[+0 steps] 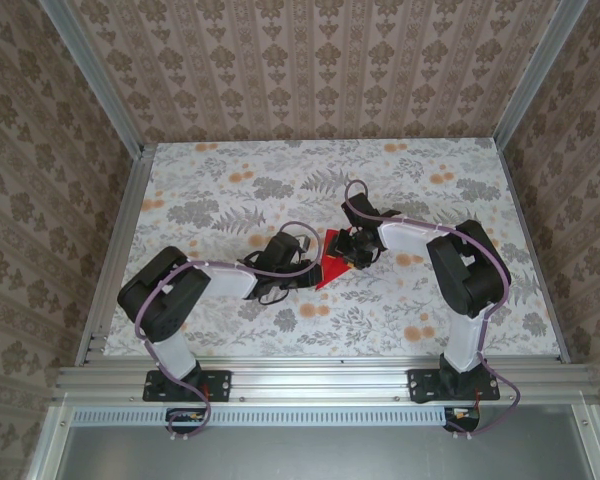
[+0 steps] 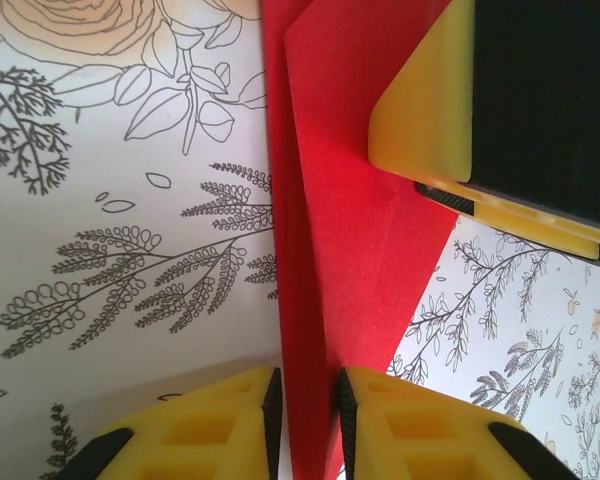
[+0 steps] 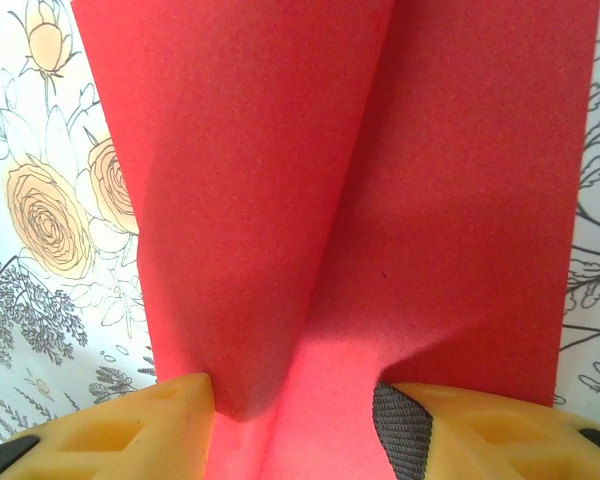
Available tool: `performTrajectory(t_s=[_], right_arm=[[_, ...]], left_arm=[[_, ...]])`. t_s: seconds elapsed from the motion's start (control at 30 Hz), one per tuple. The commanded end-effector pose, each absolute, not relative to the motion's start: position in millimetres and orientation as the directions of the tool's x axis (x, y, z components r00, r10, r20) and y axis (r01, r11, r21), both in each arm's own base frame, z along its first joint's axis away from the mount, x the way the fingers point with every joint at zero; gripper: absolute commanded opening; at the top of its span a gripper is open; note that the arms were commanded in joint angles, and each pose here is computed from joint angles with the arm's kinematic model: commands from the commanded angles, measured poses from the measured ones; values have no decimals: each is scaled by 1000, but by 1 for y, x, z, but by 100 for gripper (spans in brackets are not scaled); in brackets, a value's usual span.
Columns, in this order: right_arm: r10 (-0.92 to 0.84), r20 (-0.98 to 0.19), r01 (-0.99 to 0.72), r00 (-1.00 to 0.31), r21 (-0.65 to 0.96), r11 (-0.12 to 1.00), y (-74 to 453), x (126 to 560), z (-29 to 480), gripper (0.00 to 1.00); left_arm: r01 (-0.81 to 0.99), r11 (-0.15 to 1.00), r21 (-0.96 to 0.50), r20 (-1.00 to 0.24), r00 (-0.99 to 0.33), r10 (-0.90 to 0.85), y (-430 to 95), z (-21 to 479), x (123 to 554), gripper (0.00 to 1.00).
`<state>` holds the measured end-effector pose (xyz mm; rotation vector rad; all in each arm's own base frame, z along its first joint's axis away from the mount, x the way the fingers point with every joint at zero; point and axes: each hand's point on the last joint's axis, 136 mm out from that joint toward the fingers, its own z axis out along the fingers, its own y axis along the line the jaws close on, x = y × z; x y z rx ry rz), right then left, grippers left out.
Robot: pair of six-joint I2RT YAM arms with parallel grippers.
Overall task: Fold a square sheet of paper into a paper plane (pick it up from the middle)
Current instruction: Fourth fold the wing at the center of the table.
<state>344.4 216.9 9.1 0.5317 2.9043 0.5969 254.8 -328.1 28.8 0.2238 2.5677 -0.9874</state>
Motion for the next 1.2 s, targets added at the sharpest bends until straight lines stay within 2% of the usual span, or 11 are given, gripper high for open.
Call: performTrajectory(t_s=[0.0,0.23,0.5,0.73,0.97,1.17], right_arm=[[403,50,403,-914,5,915,147,281,-72,54],[393,45,393,-918,-26,919,145,279,-75,54],[379,43,376,-925,-59,925,142,278,-81,53],[367,61,362,-928,-87,928,138,273,-84,49],[359,64,351,-931,-105,930,136,272,-86,52],[352,69,342,-933,-128,931,135,271,-89,52]], left_arm=[[272,776,-569,-398,-917,30,-324,19,257,24],[274,777,-567,-392,-919,38,-325,17,256,23],[256,755,-603,-411,-911,-19,-321,36,259,28],[191,725,-662,-413,-900,-140,-301,57,269,27],[186,713,-676,-406,-902,-149,-301,58,268,26],[204,661,-722,-387,-911,-142,-313,63,266,25]])
